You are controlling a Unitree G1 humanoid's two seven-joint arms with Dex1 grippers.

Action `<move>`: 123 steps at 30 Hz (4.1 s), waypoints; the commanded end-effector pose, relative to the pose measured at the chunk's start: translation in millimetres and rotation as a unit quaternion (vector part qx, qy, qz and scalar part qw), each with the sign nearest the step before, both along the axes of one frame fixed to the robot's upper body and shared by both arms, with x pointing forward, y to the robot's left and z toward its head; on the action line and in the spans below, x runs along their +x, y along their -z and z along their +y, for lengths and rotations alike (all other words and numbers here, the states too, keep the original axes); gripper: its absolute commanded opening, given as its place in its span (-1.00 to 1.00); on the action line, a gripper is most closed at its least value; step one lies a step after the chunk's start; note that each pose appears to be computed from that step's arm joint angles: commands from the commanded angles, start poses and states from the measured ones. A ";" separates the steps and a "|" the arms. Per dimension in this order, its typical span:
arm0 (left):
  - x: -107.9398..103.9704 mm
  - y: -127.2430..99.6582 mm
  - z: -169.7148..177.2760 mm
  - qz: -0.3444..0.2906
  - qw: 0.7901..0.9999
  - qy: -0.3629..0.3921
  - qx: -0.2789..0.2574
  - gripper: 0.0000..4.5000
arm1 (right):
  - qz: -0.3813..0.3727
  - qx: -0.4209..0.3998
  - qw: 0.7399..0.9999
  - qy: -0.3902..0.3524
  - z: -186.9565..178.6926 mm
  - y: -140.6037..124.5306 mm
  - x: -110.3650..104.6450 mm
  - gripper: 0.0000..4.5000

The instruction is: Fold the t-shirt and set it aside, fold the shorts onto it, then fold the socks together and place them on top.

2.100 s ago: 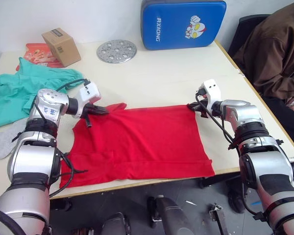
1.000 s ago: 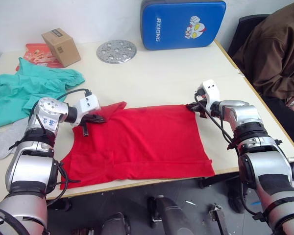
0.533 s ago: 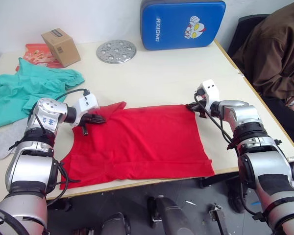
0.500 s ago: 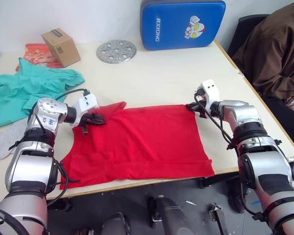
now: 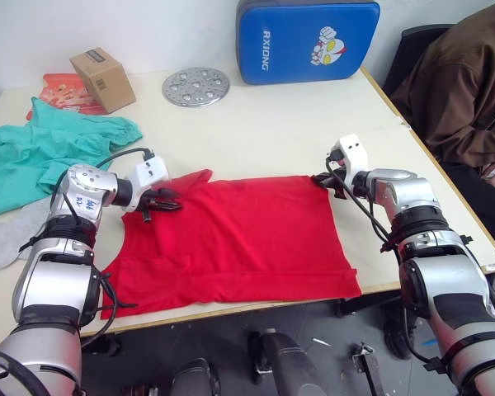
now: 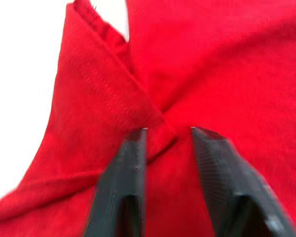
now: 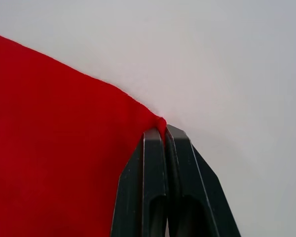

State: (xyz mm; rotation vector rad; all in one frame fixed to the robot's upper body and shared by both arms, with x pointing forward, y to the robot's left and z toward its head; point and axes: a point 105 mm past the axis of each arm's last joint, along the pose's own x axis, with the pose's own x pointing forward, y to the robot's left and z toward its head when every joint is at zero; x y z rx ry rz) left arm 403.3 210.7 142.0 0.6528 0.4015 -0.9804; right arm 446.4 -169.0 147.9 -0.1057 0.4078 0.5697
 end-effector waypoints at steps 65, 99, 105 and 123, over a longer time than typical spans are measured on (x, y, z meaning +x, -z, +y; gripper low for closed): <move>-68.0 -19.3 77.3 0.176 0.979 -0.046 -0.093 -0.99 | -0.442 -0.446 0.667 -0.401 -15.8 24.1 -119.0 -1.00; -18.5 11.5 48.2 0.145 0.974 -0.147 -0.087 -1.00 | -0.029 -0.123 0.992 -0.025 -19.2 36.1 -70.8 -0.97; -40.1 12.0 67.0 0.170 0.966 -0.157 -0.116 -1.00 | -0.068 -0.130 0.988 0.058 -63.7 17.4 -56.8 -0.97; -11.5 -18.3 38.3 0.107 0.957 -0.190 -0.192 -1.00 | -0.068 0.005 0.995 -0.069 51.0 -0.1 -85.5 -0.97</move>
